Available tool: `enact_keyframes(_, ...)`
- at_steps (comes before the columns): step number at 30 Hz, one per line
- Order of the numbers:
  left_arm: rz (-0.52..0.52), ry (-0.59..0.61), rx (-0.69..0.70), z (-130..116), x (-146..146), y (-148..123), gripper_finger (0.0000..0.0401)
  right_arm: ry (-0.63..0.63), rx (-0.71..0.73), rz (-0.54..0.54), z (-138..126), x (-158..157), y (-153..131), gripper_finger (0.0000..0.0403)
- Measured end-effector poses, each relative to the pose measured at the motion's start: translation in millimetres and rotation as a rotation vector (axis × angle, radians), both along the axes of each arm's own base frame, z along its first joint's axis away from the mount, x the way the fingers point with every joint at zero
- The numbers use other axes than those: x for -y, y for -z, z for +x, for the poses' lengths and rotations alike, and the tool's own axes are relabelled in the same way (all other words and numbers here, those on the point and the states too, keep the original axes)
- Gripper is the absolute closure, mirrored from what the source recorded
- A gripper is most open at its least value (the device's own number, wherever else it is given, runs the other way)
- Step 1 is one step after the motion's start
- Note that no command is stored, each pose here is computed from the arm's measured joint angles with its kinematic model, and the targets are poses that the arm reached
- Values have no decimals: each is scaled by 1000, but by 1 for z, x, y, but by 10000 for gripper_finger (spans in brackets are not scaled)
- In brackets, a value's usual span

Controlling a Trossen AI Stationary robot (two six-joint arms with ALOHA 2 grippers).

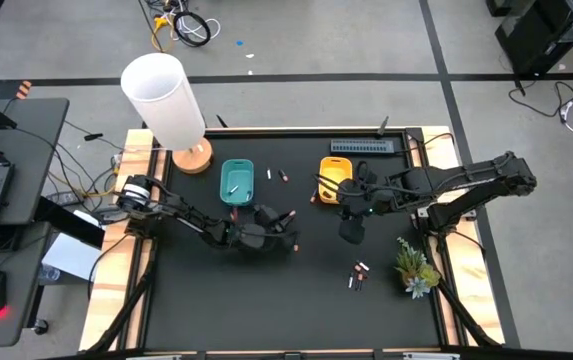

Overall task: Sort batteries
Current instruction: Put the black battery into the yellow bin

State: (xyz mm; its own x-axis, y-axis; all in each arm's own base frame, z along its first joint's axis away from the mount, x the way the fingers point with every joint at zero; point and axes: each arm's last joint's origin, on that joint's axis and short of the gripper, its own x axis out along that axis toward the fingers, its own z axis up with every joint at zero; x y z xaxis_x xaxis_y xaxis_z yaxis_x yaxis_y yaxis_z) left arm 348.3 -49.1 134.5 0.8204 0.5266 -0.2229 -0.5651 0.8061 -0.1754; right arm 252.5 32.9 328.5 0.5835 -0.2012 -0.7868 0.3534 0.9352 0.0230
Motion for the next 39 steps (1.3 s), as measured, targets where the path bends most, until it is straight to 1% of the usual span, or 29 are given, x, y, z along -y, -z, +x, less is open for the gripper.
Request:
enact_keyframes(5, -33, 47, 43, 24, -30, -20, 332, 44, 21, -36, 1, 2, -1, 231)
enact_keyframes(9, -63, 54, 39, 43, -62, -39, 332, 72, 27, -27, 0, 2, -1, 231)
enact_keyframes(13, -83, 75, 0, 59, -94, -60, 332, 99, 59, -6, -5, 0, -6, 231)
enact_keyframes(15, -81, 109, -37, 68, -106, -68, 332, 118, 93, 11, -10, 1, -12, 231)
enact_keyframes(17, -71, 151, -83, 77, -115, -69, 333, 149, 129, 12, -16, 2, -18, 231)
enact_keyframes(19, -77, 182, -92, 88, -122, -69, 333, 182, 166, 3, -24, 5, -25, 231)
enact_keyframes(23, -95, 228, -68, 109, -133, -68, 334, 252, 255, 1, -42, 10, -39, 231)
enact_keyframes(27, -116, 261, -89, 126, -137, -54, 333, 263, 291, 9, -52, 12, -46, 231)
enact_keyframes(30, -103, 272, -93, 134, -137, -49, 310, 264, 288, 8, -54, 12, -47, 231)
enact_keyframes(36, -100, 283, -88, 137, -134, -48, 225, 252, 274, -7, -53, 12, -45, 231)
enact_keyframes(39, -148, 270, -71, 136, -135, -49, 204, 234, 256, -26, -53, 12, -44, 231)
